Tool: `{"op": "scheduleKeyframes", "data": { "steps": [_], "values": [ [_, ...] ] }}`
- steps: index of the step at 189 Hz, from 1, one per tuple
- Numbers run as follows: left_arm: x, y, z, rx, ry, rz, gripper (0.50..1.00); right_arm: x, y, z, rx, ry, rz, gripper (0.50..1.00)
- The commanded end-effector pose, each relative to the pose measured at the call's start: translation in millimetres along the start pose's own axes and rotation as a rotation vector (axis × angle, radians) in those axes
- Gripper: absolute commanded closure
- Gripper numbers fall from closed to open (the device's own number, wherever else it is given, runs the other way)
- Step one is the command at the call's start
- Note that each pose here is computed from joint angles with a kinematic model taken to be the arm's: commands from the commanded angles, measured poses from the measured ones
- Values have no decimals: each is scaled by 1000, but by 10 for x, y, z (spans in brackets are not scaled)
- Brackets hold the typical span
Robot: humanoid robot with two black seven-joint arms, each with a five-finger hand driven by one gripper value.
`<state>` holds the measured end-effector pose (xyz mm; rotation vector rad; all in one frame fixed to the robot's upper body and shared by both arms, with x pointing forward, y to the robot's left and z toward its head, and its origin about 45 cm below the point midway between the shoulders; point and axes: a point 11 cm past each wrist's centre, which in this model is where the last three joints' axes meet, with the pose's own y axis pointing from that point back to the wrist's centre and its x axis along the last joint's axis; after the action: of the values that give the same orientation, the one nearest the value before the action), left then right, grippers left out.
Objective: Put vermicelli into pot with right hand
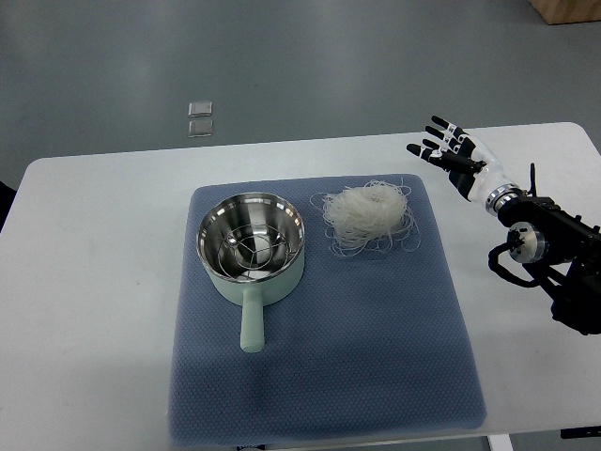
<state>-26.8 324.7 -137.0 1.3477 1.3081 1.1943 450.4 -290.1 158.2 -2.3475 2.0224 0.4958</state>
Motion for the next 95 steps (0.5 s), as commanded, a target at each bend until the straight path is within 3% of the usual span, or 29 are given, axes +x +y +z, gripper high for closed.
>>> {"op": "scheduleKeyframes", "data": {
  "steps": [1, 42, 95],
  "values": [
    [-1, 0, 1, 0, 1, 0, 500, -88, -43, -99, 13, 88, -40, 572],
    [1, 0, 0, 0, 0, 1, 500, -360, -147, -534, 43, 474, -245, 574],
    [12, 0, -1, 0, -1, 8, 500, -747, -130, -847, -14, 1005, -550, 574]
  ]
}}
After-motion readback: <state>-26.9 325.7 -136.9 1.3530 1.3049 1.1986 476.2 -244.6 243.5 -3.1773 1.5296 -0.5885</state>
